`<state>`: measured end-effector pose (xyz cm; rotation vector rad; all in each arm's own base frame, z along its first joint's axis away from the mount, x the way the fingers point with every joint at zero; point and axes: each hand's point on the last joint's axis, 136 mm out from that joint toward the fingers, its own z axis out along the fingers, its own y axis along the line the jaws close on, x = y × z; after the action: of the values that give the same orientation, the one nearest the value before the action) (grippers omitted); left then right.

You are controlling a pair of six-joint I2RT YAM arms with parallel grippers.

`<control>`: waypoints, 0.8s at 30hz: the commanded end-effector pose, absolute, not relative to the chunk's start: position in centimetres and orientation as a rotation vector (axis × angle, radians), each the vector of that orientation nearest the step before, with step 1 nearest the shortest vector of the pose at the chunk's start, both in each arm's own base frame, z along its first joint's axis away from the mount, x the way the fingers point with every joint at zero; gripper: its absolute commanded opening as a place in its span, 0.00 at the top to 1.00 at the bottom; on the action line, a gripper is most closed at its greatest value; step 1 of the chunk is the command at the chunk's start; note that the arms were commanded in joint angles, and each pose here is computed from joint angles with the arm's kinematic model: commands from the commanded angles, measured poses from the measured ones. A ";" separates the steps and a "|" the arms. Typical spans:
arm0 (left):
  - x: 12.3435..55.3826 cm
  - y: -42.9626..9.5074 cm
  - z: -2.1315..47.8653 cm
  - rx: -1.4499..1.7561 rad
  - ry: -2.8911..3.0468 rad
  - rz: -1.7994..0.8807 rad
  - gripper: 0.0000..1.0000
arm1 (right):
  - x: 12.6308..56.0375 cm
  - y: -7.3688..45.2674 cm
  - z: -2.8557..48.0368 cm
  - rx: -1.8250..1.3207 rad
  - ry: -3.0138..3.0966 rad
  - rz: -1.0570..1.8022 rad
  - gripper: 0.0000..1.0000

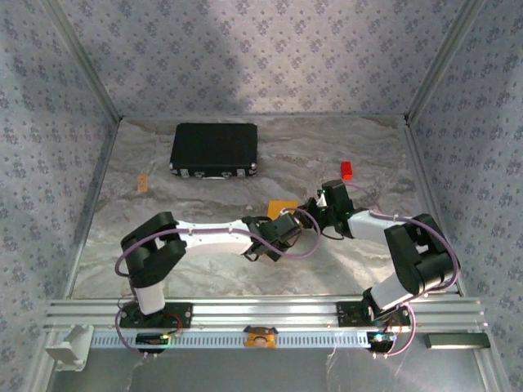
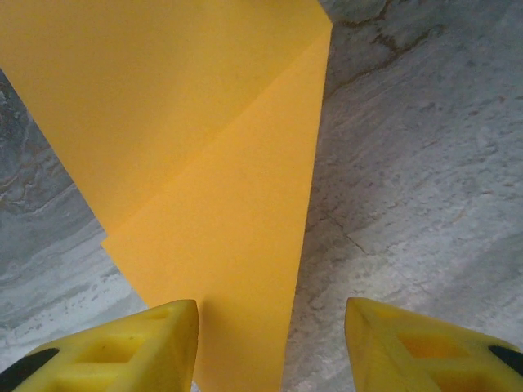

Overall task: Fold a paper plane with a square sheet of paper (pick it up from the middle)
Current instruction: Fold the wing for the fifth time at the center of the table.

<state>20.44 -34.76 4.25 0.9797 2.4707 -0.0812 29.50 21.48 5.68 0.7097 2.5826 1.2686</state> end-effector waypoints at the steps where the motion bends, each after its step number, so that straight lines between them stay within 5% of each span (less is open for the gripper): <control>1: 20.9 -34.2 4.4 0.995 2.445 0.031 0.53 | 29.6 21.4 6.2 0.738 2.575 1.263 1.00; 16: 20.8 -33.8 4.0 0.965 2.456 0.048 0.77 | 29.3 21.2 5.8 0.761 2.580 1.250 1.00; 24: 20.8 -33.6 4.0 0.946 2.459 0.052 0.79 | 29.4 21.1 5.9 0.760 2.574 1.253 1.00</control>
<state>20.78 -33.75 3.79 0.9633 2.4669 0.0273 29.57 21.42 5.63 0.7340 2.5796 1.2648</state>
